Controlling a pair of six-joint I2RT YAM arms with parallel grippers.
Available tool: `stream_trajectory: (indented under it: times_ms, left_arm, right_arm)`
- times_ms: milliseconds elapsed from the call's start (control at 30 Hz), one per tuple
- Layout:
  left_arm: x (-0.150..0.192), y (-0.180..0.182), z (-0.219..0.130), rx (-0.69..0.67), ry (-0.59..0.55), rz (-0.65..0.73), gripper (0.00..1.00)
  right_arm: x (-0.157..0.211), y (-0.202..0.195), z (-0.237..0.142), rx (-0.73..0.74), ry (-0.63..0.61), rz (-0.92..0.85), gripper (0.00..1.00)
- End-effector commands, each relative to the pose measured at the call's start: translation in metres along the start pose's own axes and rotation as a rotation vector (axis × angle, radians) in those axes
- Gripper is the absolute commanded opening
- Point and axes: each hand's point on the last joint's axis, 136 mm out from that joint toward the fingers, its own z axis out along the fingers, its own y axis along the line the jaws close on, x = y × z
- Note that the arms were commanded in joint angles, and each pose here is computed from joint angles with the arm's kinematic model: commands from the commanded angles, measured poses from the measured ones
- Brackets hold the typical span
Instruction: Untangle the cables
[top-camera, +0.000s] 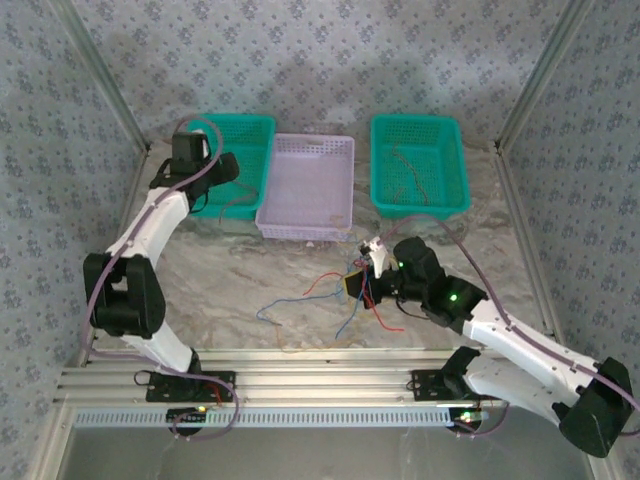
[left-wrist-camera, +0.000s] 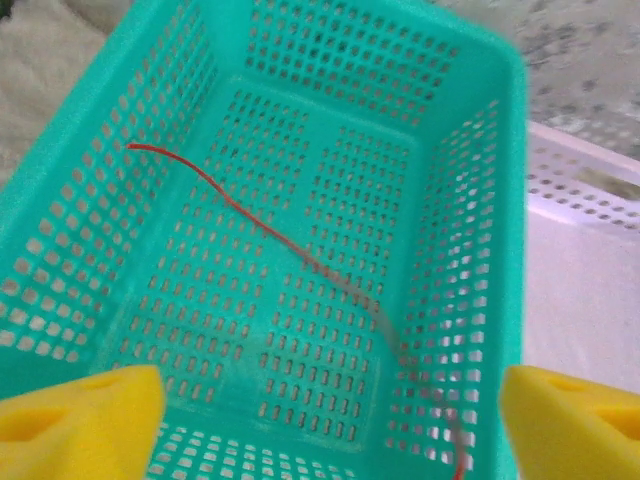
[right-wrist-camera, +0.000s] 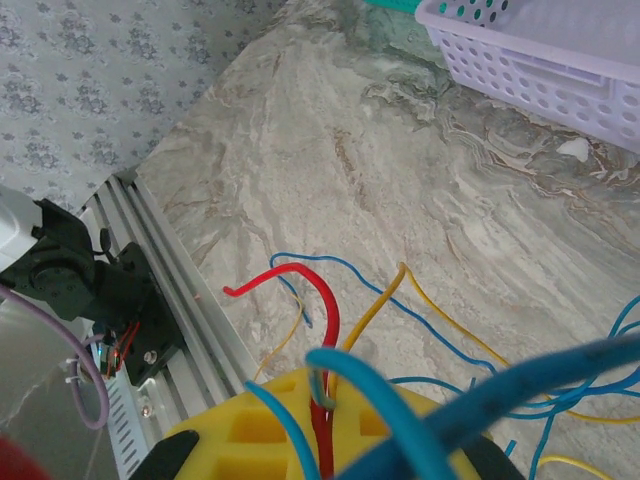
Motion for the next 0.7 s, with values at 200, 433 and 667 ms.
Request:
stream_trajectory:
  times_ms: [200,433,667]
  left_arm:
    - [-0.045,-0.017,-0.089,0.064,-0.094,-0.129,1.00]
    - [-0.004,-0.046,-0.145,0.182,-0.031,-0.168,1.00]
    - [0.079,-0.112,-0.202,0.511,0.057,-0.108,1.00]
  right_arm:
    - [-0.022,0.008,0.003,-0.006,-0.031,-0.020,0.00]
    - [-0.023,0.008,0.006,-0.011,-0.028,-0.027,0.00]
    - [-0.023,0.006,0.011,-0.008,-0.011,-0.033,0.00]
